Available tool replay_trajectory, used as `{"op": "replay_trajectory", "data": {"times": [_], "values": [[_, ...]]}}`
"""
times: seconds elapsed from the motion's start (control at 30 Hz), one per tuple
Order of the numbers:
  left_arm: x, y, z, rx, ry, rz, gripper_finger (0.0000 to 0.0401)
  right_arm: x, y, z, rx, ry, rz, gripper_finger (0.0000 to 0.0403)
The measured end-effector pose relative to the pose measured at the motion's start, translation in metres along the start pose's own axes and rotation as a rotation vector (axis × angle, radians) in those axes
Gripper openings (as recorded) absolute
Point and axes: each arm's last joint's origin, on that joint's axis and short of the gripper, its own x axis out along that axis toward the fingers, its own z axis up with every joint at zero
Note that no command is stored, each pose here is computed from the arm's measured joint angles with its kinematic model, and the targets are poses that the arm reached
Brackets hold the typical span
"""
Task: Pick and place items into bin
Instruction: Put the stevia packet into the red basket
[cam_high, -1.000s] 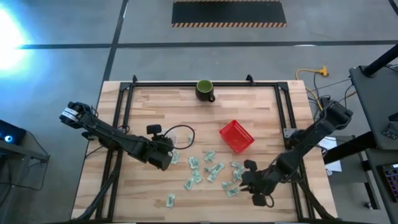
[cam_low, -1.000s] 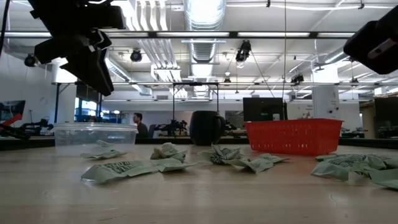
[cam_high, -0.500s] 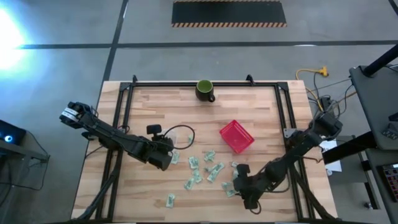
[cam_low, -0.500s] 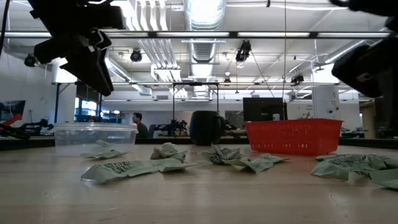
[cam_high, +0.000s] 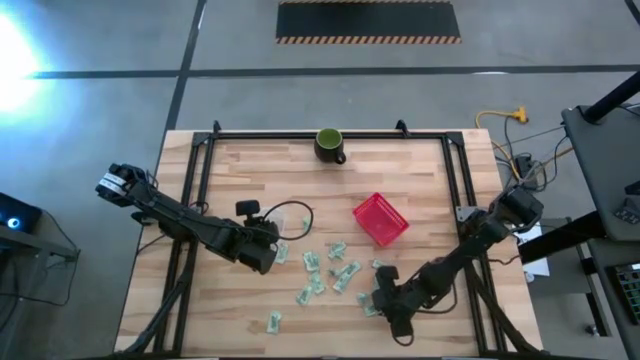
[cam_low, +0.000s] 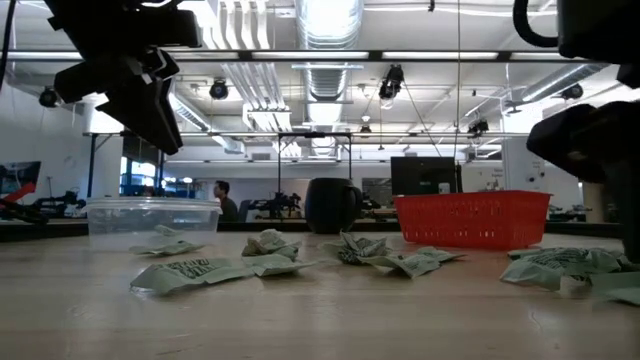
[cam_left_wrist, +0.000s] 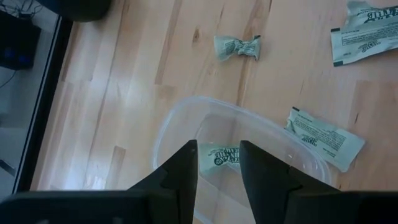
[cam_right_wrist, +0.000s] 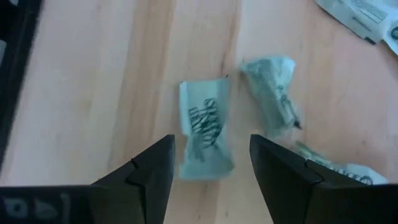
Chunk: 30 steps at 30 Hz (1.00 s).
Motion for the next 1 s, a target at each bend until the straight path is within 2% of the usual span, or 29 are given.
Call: {"op": "replay_trajectory", "data": {"times": [0.23, 0.53, 1.0], "values": [[0.0001, 0.0, 0.0, 0.0, 0.0, -0.001, 0.0102, 0.007, -0.0012, -0.0028, -0.003, 0.04, 0.013, 0.0196], [0.0001, 0.0, -0.0001, 0.0, 0.0, 0.0, 0.0102, 0.0072, -0.0012, -0.0033, -0.003, 0.046, 0.015, 0.0172], [0.0001, 0.0, 0.0, 0.0, -0.001, 0.001, 0.0102, 0.0036, 0.0002, -0.0031, 0.005, 0.052, 0.044, 0.006]]}}
